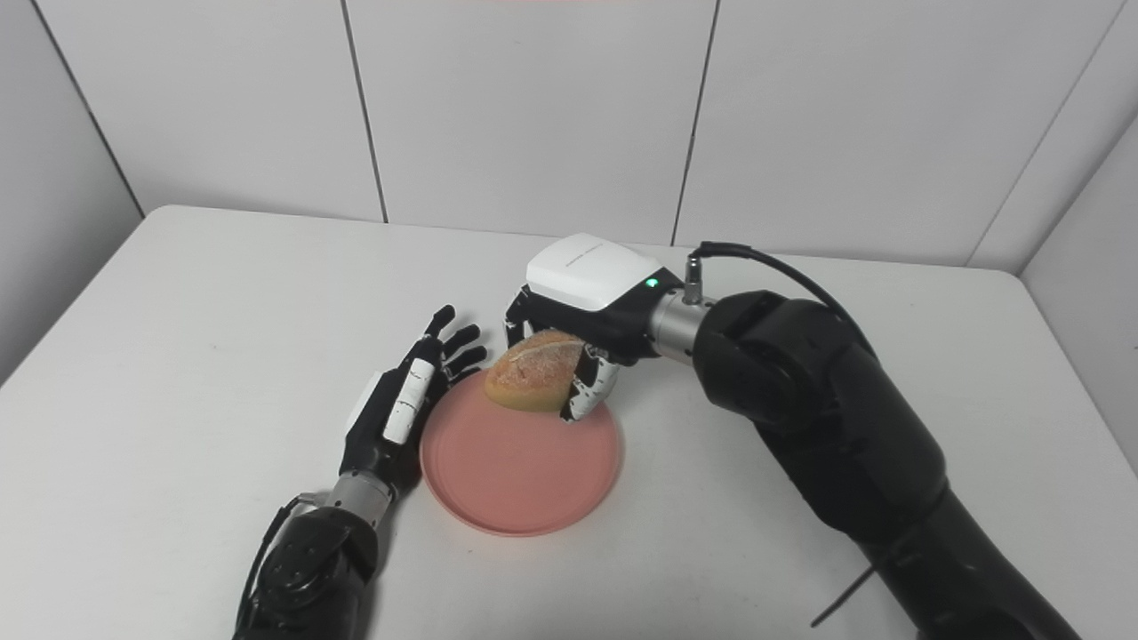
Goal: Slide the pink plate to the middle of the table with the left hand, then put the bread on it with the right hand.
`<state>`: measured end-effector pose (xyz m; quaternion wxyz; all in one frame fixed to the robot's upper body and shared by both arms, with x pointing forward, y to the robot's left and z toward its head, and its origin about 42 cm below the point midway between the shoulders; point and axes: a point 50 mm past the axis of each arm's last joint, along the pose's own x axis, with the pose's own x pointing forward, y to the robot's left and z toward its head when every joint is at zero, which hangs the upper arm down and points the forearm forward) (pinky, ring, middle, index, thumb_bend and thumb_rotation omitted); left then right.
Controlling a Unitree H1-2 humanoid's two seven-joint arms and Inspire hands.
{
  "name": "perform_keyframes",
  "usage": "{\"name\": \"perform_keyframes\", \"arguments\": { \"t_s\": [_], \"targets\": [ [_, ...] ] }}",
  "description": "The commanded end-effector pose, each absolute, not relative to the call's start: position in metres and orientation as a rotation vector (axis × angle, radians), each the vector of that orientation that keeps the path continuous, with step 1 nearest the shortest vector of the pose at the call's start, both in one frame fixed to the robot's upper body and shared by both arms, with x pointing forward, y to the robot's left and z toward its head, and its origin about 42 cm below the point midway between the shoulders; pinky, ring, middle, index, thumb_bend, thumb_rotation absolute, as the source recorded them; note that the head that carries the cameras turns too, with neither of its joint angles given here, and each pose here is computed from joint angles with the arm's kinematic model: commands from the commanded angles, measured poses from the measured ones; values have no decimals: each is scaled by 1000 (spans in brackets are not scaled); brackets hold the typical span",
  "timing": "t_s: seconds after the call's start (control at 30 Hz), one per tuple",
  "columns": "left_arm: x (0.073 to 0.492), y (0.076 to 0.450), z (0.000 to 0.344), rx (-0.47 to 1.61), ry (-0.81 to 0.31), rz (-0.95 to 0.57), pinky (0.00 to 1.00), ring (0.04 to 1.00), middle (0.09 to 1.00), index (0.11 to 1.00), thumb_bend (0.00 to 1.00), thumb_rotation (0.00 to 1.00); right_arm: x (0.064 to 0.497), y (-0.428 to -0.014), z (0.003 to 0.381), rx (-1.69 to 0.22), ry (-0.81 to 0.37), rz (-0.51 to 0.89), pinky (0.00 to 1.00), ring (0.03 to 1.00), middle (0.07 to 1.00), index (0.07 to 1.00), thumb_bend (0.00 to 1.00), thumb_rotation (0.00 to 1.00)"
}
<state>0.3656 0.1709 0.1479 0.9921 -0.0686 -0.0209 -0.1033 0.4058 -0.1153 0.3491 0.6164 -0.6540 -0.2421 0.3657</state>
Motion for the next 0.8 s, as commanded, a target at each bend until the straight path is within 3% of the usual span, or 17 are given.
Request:
{"name": "perform_keyframes", "arguments": {
  "t_s": [0.0, 0.23, 0.77],
  "targets": [
    [365, 165, 149, -147, -34, -211, 853, 857, 892, 943, 982, 819, 404, -106, 369, -1520, -635, 818, 234, 310, 408, 505, 526, 0],
    [367, 164, 148, -142, -38, -218, 861, 859, 895, 940, 963, 820, 406, -99, 349, -1549, -599, 877, 225, 293, 470, 485, 529, 0],
    [365, 158, 149, -166, -38, -221, 871, 852, 894, 942, 917, 885, 423, -95, 320, -1493, -599, 893, 228, 296, 473, 485, 530, 0]
  ]
}}
